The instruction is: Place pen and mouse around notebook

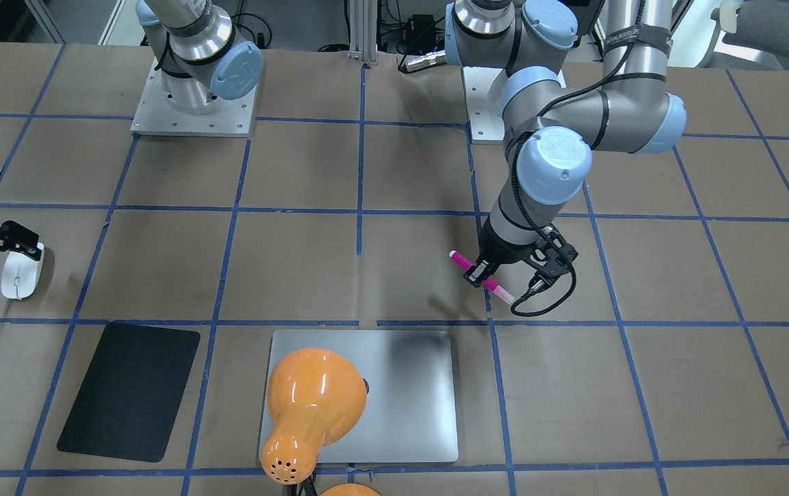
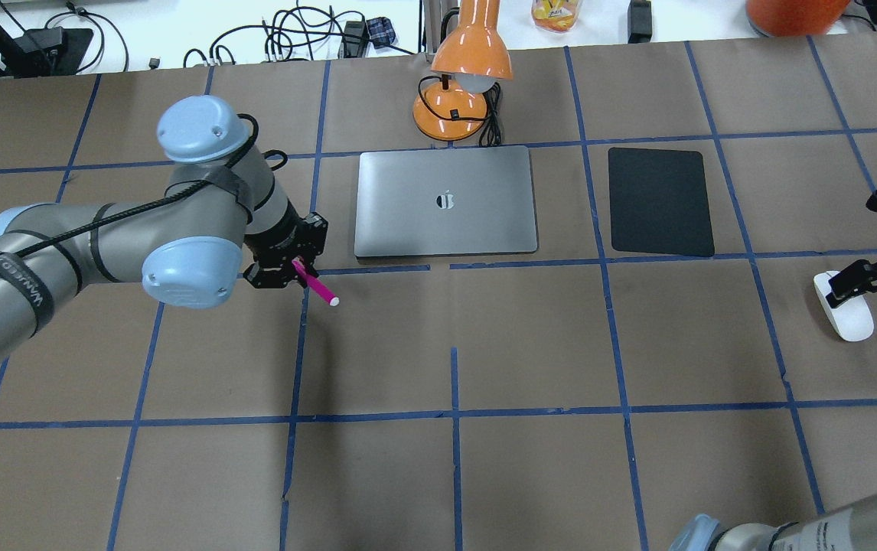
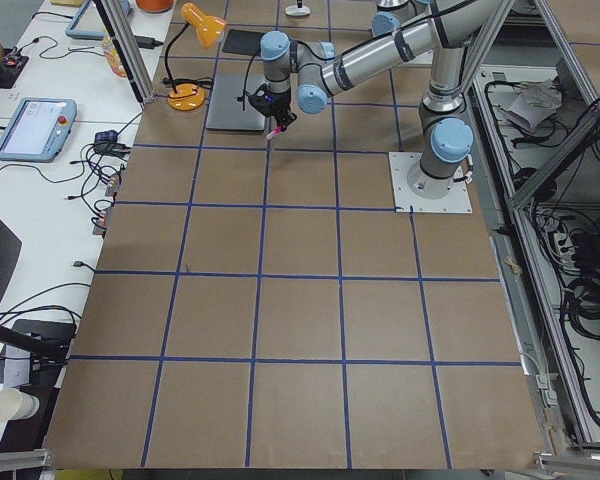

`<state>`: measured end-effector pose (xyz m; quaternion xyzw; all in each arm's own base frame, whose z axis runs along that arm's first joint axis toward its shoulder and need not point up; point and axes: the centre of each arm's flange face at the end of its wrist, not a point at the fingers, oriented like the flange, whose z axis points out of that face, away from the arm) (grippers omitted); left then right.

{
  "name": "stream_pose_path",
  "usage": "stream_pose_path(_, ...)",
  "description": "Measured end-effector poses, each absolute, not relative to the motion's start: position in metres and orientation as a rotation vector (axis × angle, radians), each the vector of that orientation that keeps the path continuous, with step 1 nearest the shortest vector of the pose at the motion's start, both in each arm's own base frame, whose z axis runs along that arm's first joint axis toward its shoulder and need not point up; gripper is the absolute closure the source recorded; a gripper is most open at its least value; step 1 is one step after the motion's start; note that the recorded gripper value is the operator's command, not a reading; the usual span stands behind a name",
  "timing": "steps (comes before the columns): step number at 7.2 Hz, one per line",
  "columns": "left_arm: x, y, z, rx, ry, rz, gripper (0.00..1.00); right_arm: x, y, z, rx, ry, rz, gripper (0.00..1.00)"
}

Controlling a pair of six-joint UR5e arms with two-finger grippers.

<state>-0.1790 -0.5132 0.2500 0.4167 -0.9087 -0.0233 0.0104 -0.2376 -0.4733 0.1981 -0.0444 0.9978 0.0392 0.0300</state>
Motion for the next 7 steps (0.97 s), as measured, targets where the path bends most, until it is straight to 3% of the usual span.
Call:
stream_pose_path(3,-0.289,-0.539,0.231,1.629,-2.617,-0.135,1.0,-0.243,-0.48,0.178,-0.137,3.081,0.107,0.01)
stream_pose_path(7,-0.364,-0.516,0.191,1.933,-2.457,-0.23,1.0,-0.242,-0.48,0.174,-0.094,3.077,0.115,0.11)
